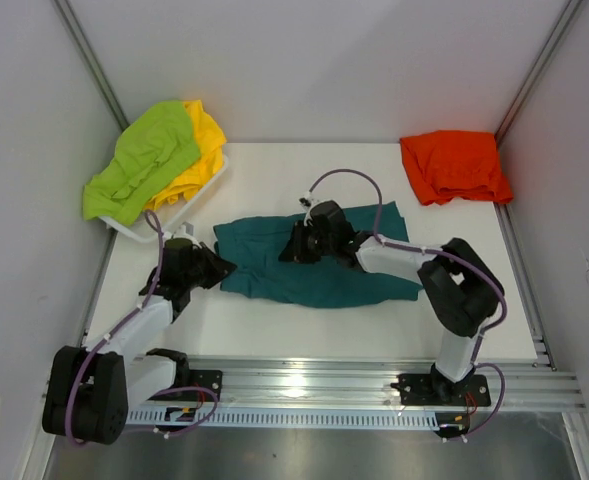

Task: Fold and stack the shorts
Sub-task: Fold the shorts

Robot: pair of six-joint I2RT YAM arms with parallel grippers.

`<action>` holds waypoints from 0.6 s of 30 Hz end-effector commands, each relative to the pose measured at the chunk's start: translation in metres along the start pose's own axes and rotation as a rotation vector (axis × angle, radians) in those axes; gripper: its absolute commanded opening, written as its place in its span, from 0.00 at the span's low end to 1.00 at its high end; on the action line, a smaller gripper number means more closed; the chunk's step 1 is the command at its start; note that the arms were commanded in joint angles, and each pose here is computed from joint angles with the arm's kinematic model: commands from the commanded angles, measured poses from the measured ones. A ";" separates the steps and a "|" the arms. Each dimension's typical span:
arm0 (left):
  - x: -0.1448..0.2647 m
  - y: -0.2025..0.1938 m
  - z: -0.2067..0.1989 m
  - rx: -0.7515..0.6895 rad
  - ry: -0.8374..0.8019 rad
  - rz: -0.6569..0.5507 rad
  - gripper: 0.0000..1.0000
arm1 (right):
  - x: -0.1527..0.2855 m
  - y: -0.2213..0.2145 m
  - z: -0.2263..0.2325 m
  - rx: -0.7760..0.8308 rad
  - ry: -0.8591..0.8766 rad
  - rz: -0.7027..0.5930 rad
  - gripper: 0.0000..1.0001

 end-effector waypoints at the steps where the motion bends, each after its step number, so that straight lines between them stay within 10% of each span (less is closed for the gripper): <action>1: 0.015 0.010 -0.002 -0.080 0.091 -0.004 0.00 | 0.025 -0.011 -0.025 0.033 -0.120 0.023 0.19; 18: 0.066 0.044 -0.045 -0.197 0.162 -0.069 0.00 | 0.023 -0.108 -0.054 -0.015 -0.266 0.136 0.03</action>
Point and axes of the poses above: each gripper's point midway between its finger pads, its own x axis back along the fingers, its own z axis along the line the jaws close on, y = z × x, the point moved 2 cm from there along x, back along the fingers, and after that the axes turned 15 degrees about x, right-handed, at the moved point
